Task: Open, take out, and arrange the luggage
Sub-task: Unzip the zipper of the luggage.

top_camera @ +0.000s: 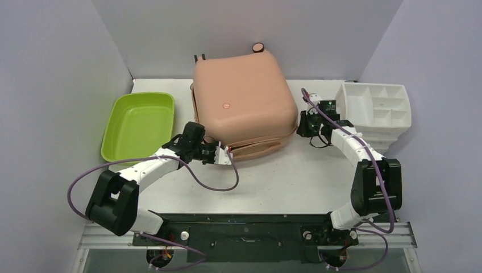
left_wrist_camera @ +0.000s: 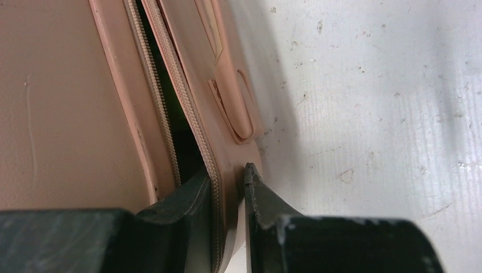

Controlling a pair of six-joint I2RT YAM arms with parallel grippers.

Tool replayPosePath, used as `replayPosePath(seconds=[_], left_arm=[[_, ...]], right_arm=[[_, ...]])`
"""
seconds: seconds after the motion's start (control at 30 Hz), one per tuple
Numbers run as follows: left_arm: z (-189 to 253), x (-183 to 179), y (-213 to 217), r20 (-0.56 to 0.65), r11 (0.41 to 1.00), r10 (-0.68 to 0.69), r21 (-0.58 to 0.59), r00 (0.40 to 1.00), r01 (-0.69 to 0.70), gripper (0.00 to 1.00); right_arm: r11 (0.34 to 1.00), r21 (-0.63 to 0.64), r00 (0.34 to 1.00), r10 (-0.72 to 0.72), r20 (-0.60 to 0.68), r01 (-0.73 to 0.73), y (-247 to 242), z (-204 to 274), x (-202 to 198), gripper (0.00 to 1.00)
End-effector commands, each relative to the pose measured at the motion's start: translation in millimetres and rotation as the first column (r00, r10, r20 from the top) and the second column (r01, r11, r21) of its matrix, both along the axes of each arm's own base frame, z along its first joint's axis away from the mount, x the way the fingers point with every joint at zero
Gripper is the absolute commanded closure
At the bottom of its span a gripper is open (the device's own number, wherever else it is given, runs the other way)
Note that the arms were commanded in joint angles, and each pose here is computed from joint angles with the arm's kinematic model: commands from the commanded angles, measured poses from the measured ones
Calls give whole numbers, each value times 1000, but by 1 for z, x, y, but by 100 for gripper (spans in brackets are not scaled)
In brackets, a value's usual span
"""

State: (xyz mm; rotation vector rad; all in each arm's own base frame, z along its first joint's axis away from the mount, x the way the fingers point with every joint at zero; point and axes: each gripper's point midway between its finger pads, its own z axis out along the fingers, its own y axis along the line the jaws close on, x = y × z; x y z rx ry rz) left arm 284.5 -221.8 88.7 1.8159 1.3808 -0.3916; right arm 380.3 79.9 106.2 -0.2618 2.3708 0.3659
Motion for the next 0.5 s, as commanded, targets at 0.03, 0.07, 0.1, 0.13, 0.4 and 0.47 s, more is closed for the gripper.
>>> replayPosePath(seconds=[0.03, 0.07, 0.1, 0.13, 0.4, 0.47], left_arm=[[-57, -22, 83, -113, 955, 138, 279, 984, -102, 100], [-58, -23, 83, -119, 956, 134, 278, 984, -96, 100], [-58, -25, 82, -124, 958, 122, 275, 985, -85, 100], [-58, -27, 82, -129, 959, 114, 274, 985, -76, 100], [-59, -41, 84, -129, 960, 39, 281, 991, -1, 100], [-60, -45, 85, -128, 960, 22, 279, 992, 15, 100]], right_arm=[[945, -188, 937, -210, 279, 268, -82, 39, 79, 92], [946, -190, 939, -208, 274, 264, -82, 37, 86, 91], [952, -184, 947, -192, 259, 244, -78, 31, 89, 91], [955, -176, 943, -184, 276, 238, -76, 35, 96, 91], [957, -189, 938, -156, 310, 222, -81, 41, 126, 91], [951, -194, 928, -170, 332, 243, -90, 49, 131, 91]])
